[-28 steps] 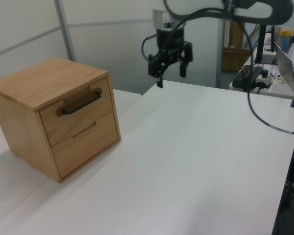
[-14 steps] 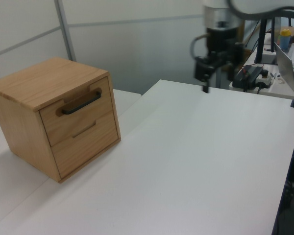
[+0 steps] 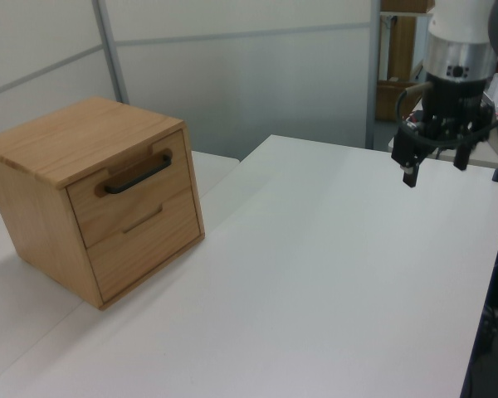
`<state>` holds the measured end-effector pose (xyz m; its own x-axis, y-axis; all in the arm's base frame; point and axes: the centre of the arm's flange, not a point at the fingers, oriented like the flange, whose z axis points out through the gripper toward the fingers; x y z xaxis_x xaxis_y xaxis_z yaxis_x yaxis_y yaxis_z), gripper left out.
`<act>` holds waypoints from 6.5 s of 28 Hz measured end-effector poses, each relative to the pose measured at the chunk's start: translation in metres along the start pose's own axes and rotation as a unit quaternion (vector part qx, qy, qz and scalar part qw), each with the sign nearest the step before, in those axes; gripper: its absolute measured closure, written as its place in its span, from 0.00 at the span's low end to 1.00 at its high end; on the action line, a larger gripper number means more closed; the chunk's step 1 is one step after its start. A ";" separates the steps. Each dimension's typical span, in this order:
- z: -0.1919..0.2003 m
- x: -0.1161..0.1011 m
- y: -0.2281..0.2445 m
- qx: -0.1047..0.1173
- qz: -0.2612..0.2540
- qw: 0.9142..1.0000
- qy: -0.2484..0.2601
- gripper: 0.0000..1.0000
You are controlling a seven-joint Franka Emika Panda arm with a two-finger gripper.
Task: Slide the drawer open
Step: 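Raise the gripper and swing it toward the wooden cabinet, then move the open gripper to the black handle of the upper drawer, then close the gripper around the black drawer handle, then pull the handle straight out, sliding the upper drawer open, then open the gripper, release the handle and lift away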
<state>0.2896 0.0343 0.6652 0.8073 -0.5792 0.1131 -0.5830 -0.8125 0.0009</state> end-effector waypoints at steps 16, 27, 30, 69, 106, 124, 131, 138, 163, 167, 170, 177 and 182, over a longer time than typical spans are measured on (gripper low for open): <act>0.056 0.032 -0.059 0.111 0.326 0.936 0.075 0.00; 0.083 0.052 -0.120 0.212 0.388 0.891 0.107 0.03; 0.089 0.066 -0.129 0.223 0.392 0.886 0.107 0.03; 0.197 0.309 -0.279 0.369 0.360 0.844 0.149 0.04; 0.199 0.328 -0.292 0.375 0.314 0.851 0.192 0.78; 0.172 0.295 -0.283 0.280 0.316 0.889 0.179 0.78; 0.160 0.283 -0.276 0.234 0.321 0.902 0.171 0.78; 0.149 0.266 -0.262 0.177 0.327 0.913 0.164 0.78; 0.109 0.212 -0.216 0.044 0.328 0.943 0.046 0.78; 0.103 0.206 -0.212 0.034 0.328 0.943 0.039 0.78; 0.101 0.200 -0.208 0.019 0.330 0.943 0.029 0.78; 0.098 0.193 -0.205 0.011 0.333 0.943 0.011 0.78; 0.092 0.190 -0.203 0.010 0.334 0.943 0.011 0.78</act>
<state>0.5692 0.0830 0.5952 0.2590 -0.9604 0.1030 -0.9583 -0.2689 -0.0969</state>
